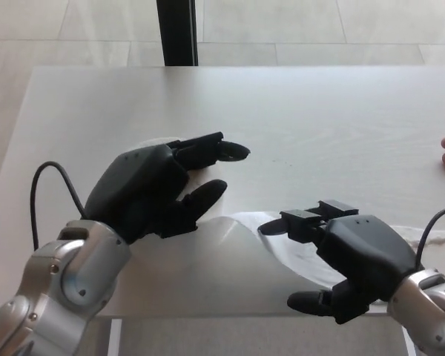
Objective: A toilet paper roll is kept in the middle of the desk infront of the robot. The robot places its left hand on the top of the toilet paper roll to hold it still and uses its right hand to tear off a piece of toilet paper from it and hands the paper to a person
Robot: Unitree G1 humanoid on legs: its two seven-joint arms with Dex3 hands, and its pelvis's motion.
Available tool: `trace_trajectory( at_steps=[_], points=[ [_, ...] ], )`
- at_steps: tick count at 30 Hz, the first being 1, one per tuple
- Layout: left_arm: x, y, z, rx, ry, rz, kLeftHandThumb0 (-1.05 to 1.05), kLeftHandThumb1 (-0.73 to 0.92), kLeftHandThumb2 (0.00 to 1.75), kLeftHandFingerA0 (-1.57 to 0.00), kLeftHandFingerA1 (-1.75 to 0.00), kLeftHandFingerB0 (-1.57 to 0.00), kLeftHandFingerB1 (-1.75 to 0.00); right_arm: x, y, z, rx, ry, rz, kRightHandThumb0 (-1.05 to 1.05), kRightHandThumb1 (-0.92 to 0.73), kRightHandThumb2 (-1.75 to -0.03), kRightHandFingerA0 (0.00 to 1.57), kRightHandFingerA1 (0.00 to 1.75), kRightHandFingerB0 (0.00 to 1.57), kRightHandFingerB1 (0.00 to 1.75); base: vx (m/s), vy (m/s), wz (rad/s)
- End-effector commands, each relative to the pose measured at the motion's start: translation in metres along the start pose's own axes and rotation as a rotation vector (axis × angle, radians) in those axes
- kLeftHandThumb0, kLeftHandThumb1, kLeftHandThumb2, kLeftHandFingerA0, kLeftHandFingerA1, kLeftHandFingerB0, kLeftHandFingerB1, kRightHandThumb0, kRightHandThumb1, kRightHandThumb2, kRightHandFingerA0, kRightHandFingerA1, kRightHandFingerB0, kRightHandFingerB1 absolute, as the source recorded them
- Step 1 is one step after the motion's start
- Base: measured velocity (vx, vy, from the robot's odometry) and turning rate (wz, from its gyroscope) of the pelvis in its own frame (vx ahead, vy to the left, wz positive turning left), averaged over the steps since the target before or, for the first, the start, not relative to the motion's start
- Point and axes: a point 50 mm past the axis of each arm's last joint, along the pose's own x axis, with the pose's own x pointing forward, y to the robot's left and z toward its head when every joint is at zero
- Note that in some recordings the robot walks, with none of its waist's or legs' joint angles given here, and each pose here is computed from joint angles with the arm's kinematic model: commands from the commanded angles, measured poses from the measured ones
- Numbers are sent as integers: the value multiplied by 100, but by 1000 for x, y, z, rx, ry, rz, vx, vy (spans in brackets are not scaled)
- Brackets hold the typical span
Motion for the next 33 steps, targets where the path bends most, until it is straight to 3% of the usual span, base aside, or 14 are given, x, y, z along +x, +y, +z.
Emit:
trace_trajectory(
  at_steps=[1,2,5,6,9,12,15,16,27,28,30,31,32,33],
  points=[
    [-19,-2,-56,265,287,51,-25,66,64,-43,-54,-44,-43,-7,9,-21,-278,291,-66,-67,-60,-59,22,67,24,46,0,0,0],
    [-20,-3,-57,261,284,63,-25,65,67,-46,-56,-44,-44,-5,12,-21,-295,318,-87,-70,-47,-85,11,58,18,51,0,0,0],
    [-21,-7,-58,257,288,64,-27,65,71,-48,-59,-44,-44,-5,15,-20,-309,352,-113,-71,-47,-86,5,54,17,50,0,0,0],
    [-21,-9,-58,254,287,72,-28,64,73,-58,-62,-47,-42,-5,17,-20,-294,369,-125,-68,-46,-84,4,50,14,48,0,0,0],
    [-22,-14,-58,213,288,92,-26,64,74,-65,-69,-47,-42,-2,22,-18,-303,404,-151,-70,-47,-88,1,40,10,46,0,0,0],
    [-22,-18,-58,170,301,85,-26,65,75,-63,-68,-46,-42,2,24,-12,-284,413,-173,-70,-49,-89,0,39,7,43,0,0,0],
    [-22,-23,-57,150,306,70,-28,67,74,-59,-62,-45,-40,4,25,-7,-242,412,-218,-68,-46,-86,1,45,9,47,0,0,0],
    [-22,-26,-56,144,310,63,-26,67,74,-61,-63,-45,-41,4,26,-5,-236,406,-240,-65,-62,-59,3,46,17,36,0,0,0],
    [-23,-40,-53,104,308,68,-25,66,74,-67,-85,-44,-44,18,28,12,-180,376,-330,-64,-63,-60,4,44,12,34,0,0,0],
    [-23,-40,-54,100,317,72,-25,66,74,-66,-86,-45,-44,20,27,13,-177,366,-338,-37,-44,-100,3,55,0,51,0,0,0],
    [-23,-41,-55,99,319,71,-25,66,75,-64,-81,-45,-44,21,27,13,-170,367,-343,-37,-45,-101,2,54,0,51,0,0,0],
    [-23,-42,-56,95,343,54,-28,69,74,-64,-95,-43,-41,22,27,13,-167,358,-350,-63,-48,-84,11,55,4,46,0,0,0],
    [-24,-43,-56,94,342,57,-26,67,75,-68,-99,-43,-42,22,28,13,-144,343,-380,-58,-63,-58,32,60,13,38,0,0,0],
    [-25,-44,-56,96,338,58,-26,66,74,-70,-118,-44,-42,22,29,11,-120,321,-406,-55,-62,-60,51,131,16,41,0,0,0]
  ],
)
